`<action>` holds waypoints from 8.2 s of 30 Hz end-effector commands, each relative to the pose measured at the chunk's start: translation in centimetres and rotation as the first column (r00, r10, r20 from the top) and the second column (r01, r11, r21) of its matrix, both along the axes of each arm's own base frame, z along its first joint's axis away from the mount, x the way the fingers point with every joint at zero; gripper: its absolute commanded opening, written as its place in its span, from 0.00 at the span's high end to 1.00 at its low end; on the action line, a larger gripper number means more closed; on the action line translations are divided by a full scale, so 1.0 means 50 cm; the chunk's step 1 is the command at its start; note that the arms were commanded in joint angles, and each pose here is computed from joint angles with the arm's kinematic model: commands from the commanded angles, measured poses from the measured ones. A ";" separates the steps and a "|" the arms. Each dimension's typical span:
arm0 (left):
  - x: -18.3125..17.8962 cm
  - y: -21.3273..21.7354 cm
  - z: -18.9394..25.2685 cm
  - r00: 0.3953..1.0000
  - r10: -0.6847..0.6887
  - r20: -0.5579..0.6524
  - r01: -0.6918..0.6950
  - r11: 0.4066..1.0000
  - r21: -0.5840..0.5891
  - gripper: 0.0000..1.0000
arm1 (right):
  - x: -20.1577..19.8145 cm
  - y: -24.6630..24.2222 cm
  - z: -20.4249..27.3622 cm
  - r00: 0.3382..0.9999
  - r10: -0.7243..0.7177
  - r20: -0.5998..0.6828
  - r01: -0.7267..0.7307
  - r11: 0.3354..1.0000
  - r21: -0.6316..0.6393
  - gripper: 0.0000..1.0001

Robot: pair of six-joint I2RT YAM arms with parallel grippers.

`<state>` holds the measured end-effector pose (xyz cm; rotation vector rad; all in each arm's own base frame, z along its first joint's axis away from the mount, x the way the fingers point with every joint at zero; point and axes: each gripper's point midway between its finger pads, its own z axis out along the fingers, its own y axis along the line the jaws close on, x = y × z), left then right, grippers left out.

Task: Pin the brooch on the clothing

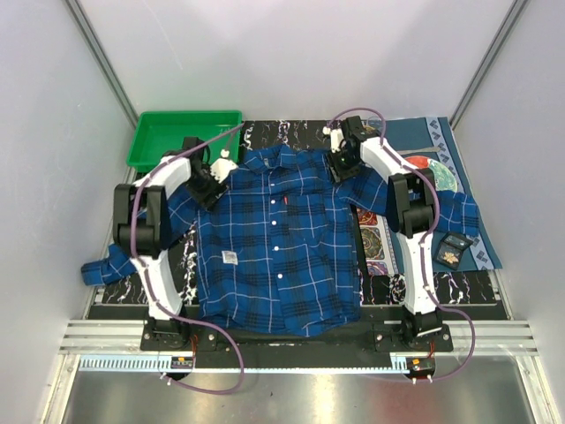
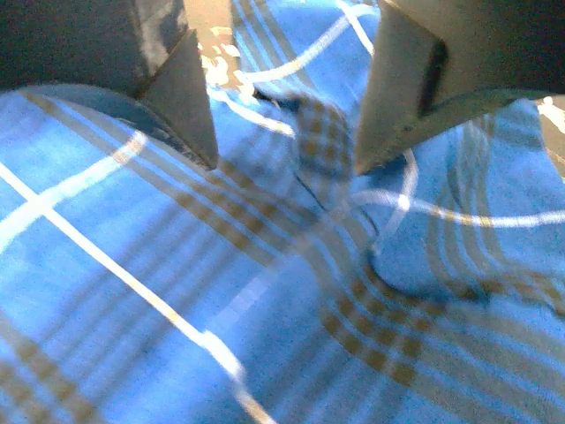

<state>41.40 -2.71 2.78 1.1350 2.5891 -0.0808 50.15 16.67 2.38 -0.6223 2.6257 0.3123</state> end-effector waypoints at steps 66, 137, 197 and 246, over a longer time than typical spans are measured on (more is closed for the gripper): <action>-0.719 -0.536 0.012 -0.206 -0.953 0.224 0.977 -0.187 0.106 0.65 | -0.535 -0.063 -0.041 0.808 0.338 -0.483 -0.411 0.910 -0.052 0.55; -0.688 -0.410 0.148 -0.008 -0.969 0.248 0.996 -0.029 -0.081 0.52 | -0.522 -0.073 -0.041 0.826 0.324 -0.461 -0.409 0.908 -0.095 0.57; -0.706 -0.096 0.099 0.008 -0.895 -0.446 0.999 -0.017 0.051 1.00 | -0.492 -0.063 -0.024 0.842 0.349 -0.411 -0.464 0.858 -0.223 0.60; -0.464 -0.194 -0.022 0.629 -0.776 -0.041 0.775 0.631 -0.033 0.60 | -0.576 0.009 -0.016 0.756 0.517 -0.401 -0.606 0.785 -0.131 0.55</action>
